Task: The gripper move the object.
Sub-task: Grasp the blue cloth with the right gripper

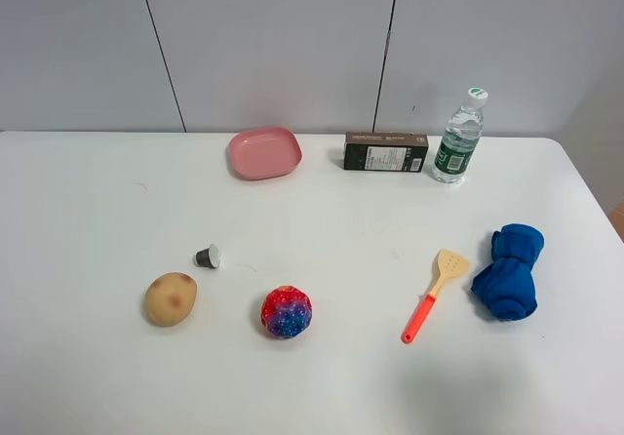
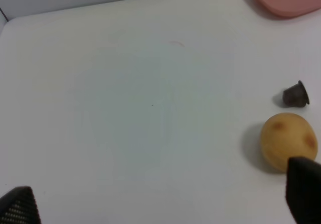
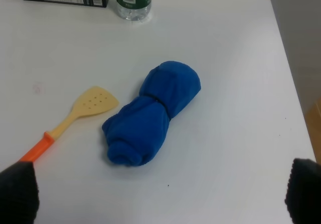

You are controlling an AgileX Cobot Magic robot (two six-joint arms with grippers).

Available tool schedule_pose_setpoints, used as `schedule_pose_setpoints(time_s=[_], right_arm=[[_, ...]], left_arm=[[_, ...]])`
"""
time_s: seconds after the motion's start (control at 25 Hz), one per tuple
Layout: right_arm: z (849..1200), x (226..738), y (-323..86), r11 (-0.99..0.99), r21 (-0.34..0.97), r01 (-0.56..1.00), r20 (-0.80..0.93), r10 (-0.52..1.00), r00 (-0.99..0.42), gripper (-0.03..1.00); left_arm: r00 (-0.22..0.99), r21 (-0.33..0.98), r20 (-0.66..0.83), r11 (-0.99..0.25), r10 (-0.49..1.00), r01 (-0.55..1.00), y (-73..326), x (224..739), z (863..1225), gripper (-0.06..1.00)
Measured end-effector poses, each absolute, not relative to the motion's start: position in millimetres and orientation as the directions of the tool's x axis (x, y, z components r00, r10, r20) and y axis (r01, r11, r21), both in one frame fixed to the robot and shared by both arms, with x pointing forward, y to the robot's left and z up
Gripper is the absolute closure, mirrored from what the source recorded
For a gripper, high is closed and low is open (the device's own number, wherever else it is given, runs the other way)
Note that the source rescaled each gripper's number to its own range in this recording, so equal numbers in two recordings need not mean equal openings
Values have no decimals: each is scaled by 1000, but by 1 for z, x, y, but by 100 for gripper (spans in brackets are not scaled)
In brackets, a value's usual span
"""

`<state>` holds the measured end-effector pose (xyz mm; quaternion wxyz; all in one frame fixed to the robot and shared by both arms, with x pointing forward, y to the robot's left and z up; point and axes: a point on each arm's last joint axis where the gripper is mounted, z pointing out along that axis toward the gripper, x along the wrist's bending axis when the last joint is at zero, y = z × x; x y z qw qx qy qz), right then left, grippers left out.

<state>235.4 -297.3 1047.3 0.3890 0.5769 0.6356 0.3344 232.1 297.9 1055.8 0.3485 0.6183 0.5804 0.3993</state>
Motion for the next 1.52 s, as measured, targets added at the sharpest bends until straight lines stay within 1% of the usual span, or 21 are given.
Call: schedule_pose_setpoints(time_s=[1.52], right_arm=[[1047,235,-297,104,875,474,-103,994,-28,-3]], left_arm=[[8,894,88,-83,996,439,298,232,1056,-6]])
